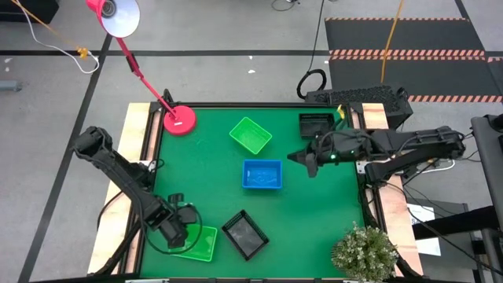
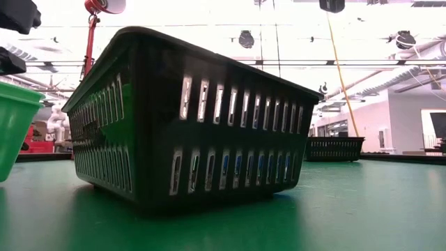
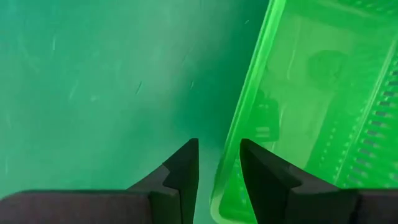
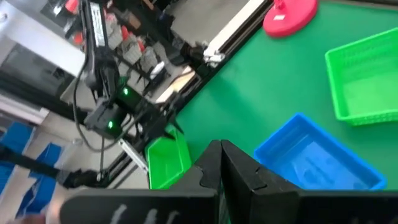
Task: Stack baskets by color
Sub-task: Stack the middle green bin on the bottom green bin
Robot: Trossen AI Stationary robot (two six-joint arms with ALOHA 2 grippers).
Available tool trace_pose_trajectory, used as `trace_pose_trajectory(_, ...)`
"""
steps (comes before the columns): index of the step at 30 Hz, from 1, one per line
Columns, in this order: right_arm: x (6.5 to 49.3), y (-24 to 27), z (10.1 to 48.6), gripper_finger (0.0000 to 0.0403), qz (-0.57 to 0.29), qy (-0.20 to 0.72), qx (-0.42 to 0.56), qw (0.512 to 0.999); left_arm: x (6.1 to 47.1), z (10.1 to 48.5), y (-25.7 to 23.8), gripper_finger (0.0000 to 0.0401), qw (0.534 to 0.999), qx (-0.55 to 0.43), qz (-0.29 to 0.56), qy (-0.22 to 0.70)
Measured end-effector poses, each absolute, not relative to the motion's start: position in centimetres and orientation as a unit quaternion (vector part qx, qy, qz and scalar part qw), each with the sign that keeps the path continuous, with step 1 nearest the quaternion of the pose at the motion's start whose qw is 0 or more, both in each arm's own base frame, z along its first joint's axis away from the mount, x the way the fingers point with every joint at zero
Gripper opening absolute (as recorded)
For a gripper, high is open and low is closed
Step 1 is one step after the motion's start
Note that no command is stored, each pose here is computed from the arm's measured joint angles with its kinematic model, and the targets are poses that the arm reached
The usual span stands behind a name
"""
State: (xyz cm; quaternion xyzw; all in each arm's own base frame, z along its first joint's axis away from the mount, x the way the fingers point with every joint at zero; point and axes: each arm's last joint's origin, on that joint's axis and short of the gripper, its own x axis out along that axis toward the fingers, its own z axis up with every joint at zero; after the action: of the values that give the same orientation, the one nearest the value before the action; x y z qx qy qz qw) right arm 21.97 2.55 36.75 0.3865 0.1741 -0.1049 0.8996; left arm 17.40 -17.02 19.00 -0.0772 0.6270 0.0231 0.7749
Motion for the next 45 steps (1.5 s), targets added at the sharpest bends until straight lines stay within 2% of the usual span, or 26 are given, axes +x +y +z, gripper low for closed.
trace_pose_trajectory(13, 24.1, 5.9, 34.6, 0.0, -0.071, 0.236, 0.374, 0.894, 16.2, 19.0, -18.0, 0.012, 0.772, -0.104, 0.051, 0.625)
trace_pose_trajectory(21, 24.3, 6.1, 34.5, 0.0, -0.07, 0.237, 0.373, 0.894, 17.3, 19.4, -18.9, 0.012, 0.827, -0.09, 0.003, 0.555)
trace_pose_trajectory(28, 24.4, 6.1, 34.9, 0.0, -0.061, 0.219, 0.379, 0.897, 18.7, 19.8, -18.7, 0.0123, 0.856, -0.064, -0.02, 0.513)
trace_pose_trajectory(34, 24.5, 6.1, 34.9, 0.0, -0.06, 0.216, 0.38, 0.897, 19.9, 20.1, -18.4, 0.0162, 0.877, -0.038, -0.043, 0.478)
trace_pose_trajectory(40, 24.5, 6.1, 34.9, 0.0, -0.06, 0.217, 0.377, 0.898, 21.1, 18.8, -18.0, 0.0202, 0.87, -0.009, -0.04, 0.492)
trace_pose_trajectory(45, 24.5, 6.1, 34.9, 0.0, -0.06, 0.217, 0.378, 0.898, 21.6, 18.1, -18.1, 0.0215, 0.864, -0.011, -0.043, 0.501)
